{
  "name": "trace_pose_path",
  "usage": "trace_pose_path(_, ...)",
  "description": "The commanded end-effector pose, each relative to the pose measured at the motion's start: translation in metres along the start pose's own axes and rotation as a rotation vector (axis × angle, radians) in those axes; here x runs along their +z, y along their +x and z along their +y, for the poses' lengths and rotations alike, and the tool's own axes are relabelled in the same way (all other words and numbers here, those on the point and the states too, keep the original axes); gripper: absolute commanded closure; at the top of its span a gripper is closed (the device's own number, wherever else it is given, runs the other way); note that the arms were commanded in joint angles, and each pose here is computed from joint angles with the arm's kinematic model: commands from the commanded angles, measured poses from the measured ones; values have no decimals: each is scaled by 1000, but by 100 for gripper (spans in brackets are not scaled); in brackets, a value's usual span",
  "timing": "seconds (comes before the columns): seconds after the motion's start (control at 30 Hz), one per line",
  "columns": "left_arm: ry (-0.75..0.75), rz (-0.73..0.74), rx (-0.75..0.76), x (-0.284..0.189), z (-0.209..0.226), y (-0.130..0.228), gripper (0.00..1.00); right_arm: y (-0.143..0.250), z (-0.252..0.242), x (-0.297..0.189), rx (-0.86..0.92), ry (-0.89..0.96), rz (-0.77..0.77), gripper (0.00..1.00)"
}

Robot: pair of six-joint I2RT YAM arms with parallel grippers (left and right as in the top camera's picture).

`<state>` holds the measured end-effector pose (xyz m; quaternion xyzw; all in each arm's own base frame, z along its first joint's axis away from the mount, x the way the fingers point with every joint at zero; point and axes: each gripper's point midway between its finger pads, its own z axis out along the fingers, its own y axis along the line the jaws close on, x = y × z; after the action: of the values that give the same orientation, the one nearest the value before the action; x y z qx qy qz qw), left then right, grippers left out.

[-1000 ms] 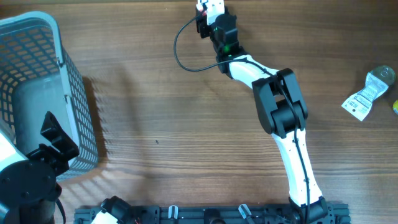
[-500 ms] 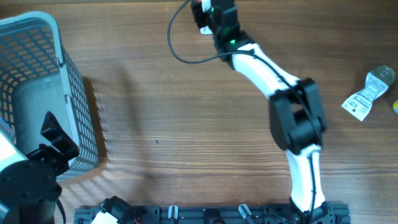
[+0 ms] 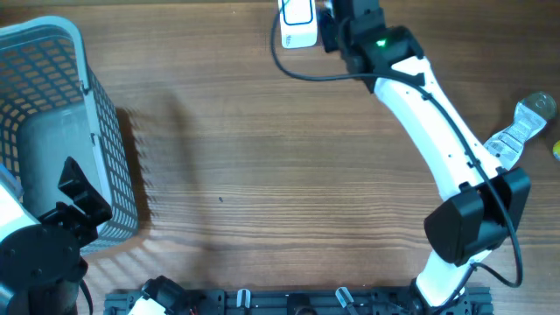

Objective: Scan the item barcode

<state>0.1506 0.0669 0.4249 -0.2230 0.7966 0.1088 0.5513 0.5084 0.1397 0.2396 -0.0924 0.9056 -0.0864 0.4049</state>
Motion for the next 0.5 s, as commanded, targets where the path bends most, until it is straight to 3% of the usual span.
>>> trace_pose_path(0.0,7,2,-7,0,-2,0,0,32,-60,1,174,132,128,42)
trace_pose_path(0.2,11,-2,-14,0,-3,-1,0,73,-148,13,354,196,257,44)
trace_pose_path(0.47,30,12,-14,0,-6,2,0,115,-289,15,617,397,243,46)
